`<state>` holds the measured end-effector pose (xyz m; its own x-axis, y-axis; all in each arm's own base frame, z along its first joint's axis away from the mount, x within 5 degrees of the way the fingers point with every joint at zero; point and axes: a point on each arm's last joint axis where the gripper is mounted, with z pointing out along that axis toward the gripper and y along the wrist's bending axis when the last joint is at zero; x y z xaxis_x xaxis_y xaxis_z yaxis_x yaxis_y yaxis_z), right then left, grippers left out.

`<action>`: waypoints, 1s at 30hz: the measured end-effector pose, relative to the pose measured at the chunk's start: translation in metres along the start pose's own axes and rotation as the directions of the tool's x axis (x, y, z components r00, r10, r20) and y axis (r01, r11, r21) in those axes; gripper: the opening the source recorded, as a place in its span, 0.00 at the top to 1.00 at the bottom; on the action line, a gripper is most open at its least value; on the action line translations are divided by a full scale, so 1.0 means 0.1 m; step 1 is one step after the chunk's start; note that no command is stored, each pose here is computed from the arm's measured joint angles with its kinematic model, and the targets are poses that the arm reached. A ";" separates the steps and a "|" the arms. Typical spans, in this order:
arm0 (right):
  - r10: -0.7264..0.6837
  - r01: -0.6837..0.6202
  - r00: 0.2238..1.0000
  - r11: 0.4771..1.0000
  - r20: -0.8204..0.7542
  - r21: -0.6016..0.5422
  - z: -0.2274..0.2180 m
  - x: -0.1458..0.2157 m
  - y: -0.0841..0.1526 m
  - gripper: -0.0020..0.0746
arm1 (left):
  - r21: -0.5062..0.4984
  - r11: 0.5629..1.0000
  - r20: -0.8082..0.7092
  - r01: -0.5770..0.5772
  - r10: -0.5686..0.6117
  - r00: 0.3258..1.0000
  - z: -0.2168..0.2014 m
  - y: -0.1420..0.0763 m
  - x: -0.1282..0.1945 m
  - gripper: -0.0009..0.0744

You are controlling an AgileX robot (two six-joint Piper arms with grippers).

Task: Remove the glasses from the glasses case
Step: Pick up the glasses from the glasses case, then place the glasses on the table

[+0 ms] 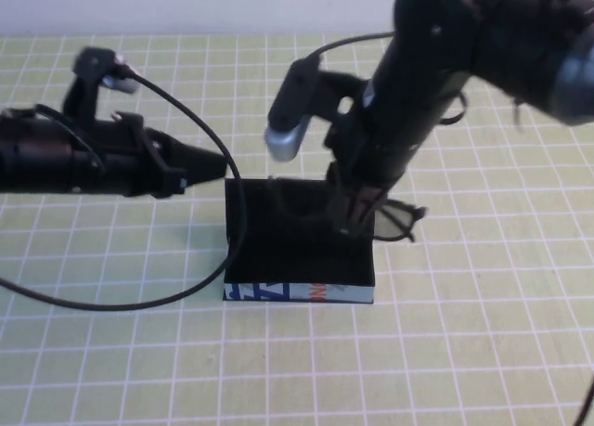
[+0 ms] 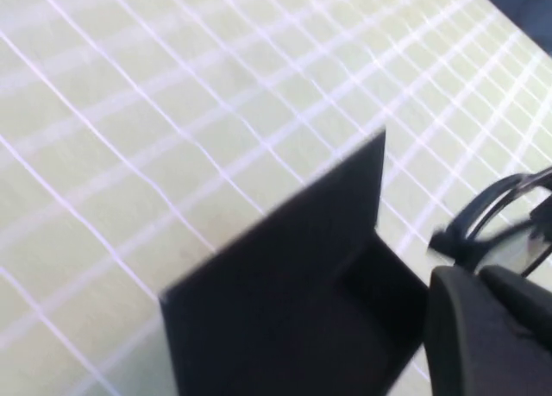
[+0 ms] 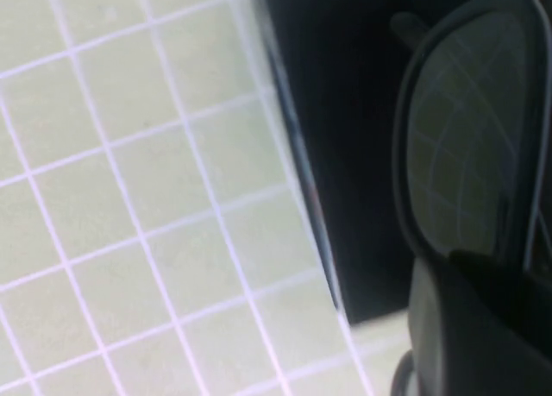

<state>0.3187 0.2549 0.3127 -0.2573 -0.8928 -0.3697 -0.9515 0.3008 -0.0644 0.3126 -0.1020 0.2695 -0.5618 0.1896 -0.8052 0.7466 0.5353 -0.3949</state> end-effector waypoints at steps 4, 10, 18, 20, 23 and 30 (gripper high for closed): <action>0.185 -0.185 0.983 0.981 0.012 0.057 -0.22 0.28 -0.06 0.91 | -0.100 0.992 0.065 -0.071 0.078 0.995 -0.26 -0.23 -0.11 0.99; 0.513 -0.518 0.855 0.845 0.073 0.130 -0.28 0.98 -0.14 0.91 | -0.151 0.978 0.125 -0.140 0.160 0.979 -0.54 -0.56 -0.17 0.99; 0.826 -0.835 0.551 0.544 0.122 0.084 0.18 1.60 -0.09 0.91 | -0.151 0.978 0.109 -0.143 0.161 0.981 -0.62 -0.68 -0.05 0.99; 0.850 -0.858 0.514 0.509 0.119 0.066 0.32 1.65 -0.07 0.91 | -0.144 0.979 0.103 -0.142 0.158 0.982 -0.61 -0.68 -0.03 0.99; 0.881 -0.890 0.455 0.455 0.131 0.035 0.49 1.66 -0.11 0.91 | -0.135 0.982 0.096 -0.131 0.145 0.985 -0.60 -0.68 0.00 0.99; 0.918 -0.926 0.377 0.378 0.124 0.010 0.80 1.67 -0.20 0.91 | -0.115 0.987 0.083 -0.108 0.118 0.990 -0.60 -0.69 0.02 0.99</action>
<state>0.3077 0.1263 0.1780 -0.9496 -0.0186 -0.3129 -0.1201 0.9437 0.3083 0.2387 -0.0895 0.3221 -0.4381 0.1826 -0.8802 0.7570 0.6030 -0.2516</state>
